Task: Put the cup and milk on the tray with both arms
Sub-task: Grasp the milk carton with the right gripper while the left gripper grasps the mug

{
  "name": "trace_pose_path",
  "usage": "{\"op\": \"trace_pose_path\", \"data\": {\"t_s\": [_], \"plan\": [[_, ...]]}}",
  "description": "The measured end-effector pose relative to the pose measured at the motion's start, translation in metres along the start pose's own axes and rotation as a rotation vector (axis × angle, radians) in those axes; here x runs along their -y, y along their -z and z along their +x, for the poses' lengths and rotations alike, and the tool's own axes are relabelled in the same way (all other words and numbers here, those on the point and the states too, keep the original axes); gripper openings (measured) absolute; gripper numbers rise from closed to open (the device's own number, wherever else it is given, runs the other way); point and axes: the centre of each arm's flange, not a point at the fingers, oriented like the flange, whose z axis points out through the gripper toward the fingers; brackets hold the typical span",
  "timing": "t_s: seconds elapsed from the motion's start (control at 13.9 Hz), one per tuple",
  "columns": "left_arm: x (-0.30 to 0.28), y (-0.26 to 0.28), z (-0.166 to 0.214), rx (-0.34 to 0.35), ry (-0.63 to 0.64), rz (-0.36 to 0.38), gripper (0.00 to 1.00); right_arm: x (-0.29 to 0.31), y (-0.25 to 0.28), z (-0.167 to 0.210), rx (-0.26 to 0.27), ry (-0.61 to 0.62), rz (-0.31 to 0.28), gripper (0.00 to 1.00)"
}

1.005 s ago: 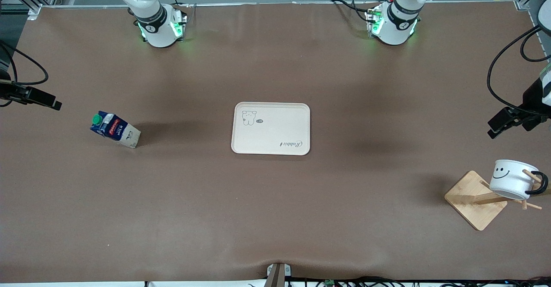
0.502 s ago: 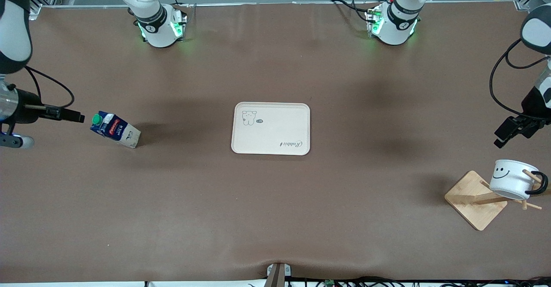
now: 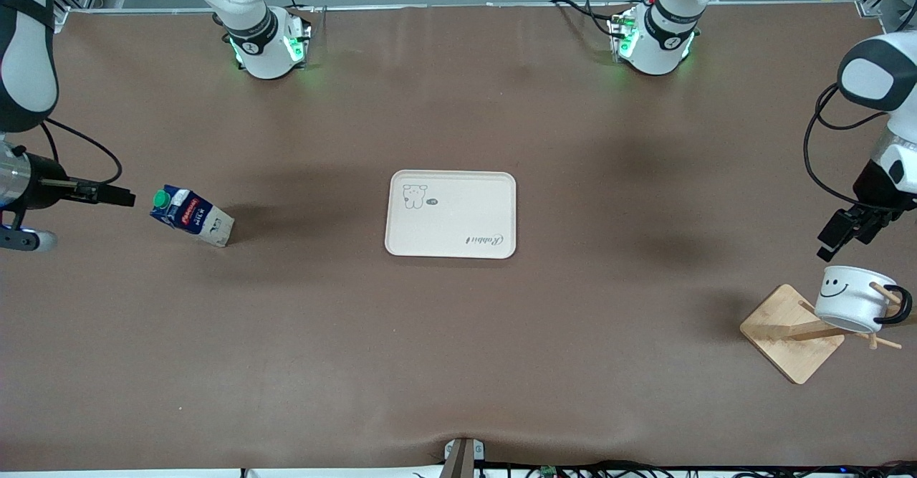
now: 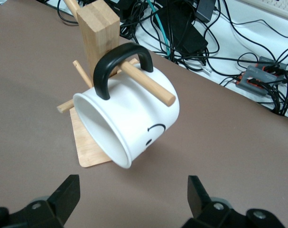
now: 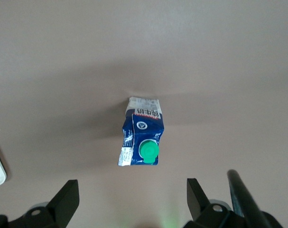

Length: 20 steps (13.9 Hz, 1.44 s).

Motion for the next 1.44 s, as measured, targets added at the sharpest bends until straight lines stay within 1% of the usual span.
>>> {"op": "trace_pose_path", "data": {"t_s": [0.22,0.36,0.5,0.57,0.65,0.72,0.86,0.93,1.0,1.08,1.22,1.44], "plan": [[0.003,-0.023,-0.002,-0.029,-0.022,-0.005,1.00,0.000,-0.024,0.013,0.043,-0.002,-0.002,1.00],[0.004,-0.038,-0.003,-0.050,-0.043,-0.009,1.00,-0.006,-0.037,0.021,0.061,-0.012,-0.001,1.00],[0.004,-0.051,0.000,-0.056,-0.064,-0.012,1.00,-0.008,-0.038,0.023,0.062,-0.014,0.000,1.00],[0.003,-0.056,0.002,-0.055,-0.075,-0.014,0.94,-0.007,-0.035,0.023,0.056,-0.013,0.000,1.00],[0.002,-0.060,0.004,-0.054,-0.092,-0.015,0.94,-0.007,-0.033,0.023,0.049,-0.013,0.001,1.00],[0.000,-0.062,0.005,-0.054,-0.116,-0.017,0.87,-0.006,-0.034,0.026,0.036,-0.013,0.001,1.00],[-0.001,-0.066,0.006,-0.052,-0.161,-0.018,0.66,-0.004,-0.043,0.038,-0.006,-0.010,0.003,1.00],[-0.002,-0.066,0.006,-0.052,-0.177,-0.018,0.53,-0.003,-0.054,0.042,-0.006,-0.009,0.003,1.00],[-0.005,-0.066,0.005,-0.051,-0.198,-0.021,0.45,-0.003,-0.065,0.043,0.005,-0.008,0.002,1.00],[-0.011,-0.066,0.003,-0.050,-0.222,-0.028,0.34,-0.002,-0.075,0.043,0.014,-0.007,0.002,1.00],[-0.028,-0.064,0.002,-0.062,-0.264,-0.047,0.14,-0.002,-0.089,0.045,0.013,-0.006,0.002,1.00],[-0.041,-0.060,0.002,-0.072,-0.305,-0.063,0.12,-0.001,-0.109,0.041,0.008,-0.006,0.003,1.00]]}}
